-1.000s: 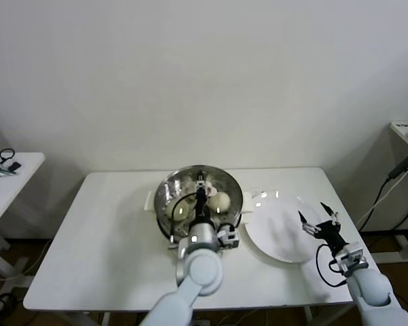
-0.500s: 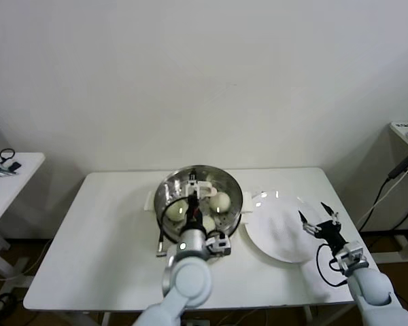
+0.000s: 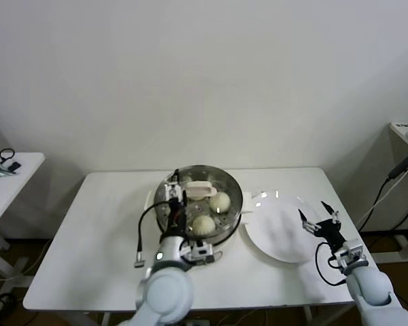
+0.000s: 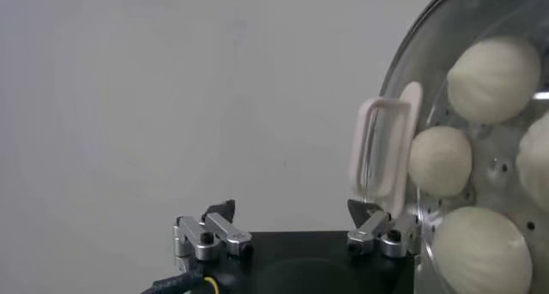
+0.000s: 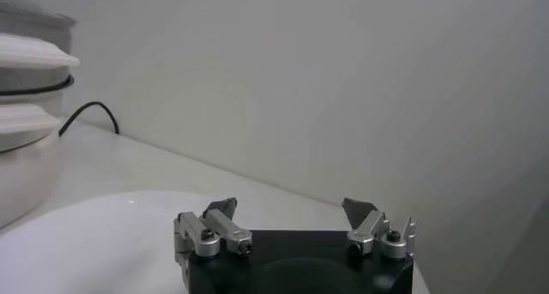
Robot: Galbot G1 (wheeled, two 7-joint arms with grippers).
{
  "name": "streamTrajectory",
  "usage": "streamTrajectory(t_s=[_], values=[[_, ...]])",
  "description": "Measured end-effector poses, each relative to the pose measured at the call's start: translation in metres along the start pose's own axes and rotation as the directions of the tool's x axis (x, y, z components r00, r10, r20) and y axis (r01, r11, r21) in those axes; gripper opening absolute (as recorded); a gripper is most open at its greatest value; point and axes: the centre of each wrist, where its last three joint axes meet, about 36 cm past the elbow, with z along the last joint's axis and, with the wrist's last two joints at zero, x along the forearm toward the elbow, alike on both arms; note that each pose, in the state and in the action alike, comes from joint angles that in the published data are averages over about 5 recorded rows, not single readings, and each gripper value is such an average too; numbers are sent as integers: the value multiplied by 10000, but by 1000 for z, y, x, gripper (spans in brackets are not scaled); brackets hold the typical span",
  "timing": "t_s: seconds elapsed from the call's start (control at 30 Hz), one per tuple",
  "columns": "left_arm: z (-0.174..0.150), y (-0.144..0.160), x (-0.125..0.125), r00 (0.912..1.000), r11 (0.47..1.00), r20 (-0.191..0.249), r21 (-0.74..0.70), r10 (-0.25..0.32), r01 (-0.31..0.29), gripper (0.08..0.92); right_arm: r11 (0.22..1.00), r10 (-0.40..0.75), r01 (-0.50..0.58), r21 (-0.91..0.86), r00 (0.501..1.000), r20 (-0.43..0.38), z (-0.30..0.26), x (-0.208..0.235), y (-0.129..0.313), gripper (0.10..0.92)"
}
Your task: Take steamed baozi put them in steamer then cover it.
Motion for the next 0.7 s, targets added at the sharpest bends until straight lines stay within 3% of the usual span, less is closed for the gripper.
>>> streamTrajectory(t_s=[0.23, 0.4, 0.57, 0.7], values=[[35, 10, 11, 9994, 9945, -353, 1040, -53, 89, 823, 9999, -66, 67, -95, 9999, 134, -7, -1, 5, 823], [67, 17, 12, 9944, 9720, -1056, 2336, -18, 266, 823, 9998, -136, 138, -114, 9996, 234, -12, 0, 8, 823], [104, 18, 15, 9827, 9217, -1804, 3866, 419, 317, 823, 9996, -181, 188, -202, 9993, 323, -15, 1, 13, 823], [136, 13, 20, 9826, 8513, -1704, 5241, 746, 262, 823, 9994, -204, 214, -270, 9991, 377, -16, 3, 16, 823]])
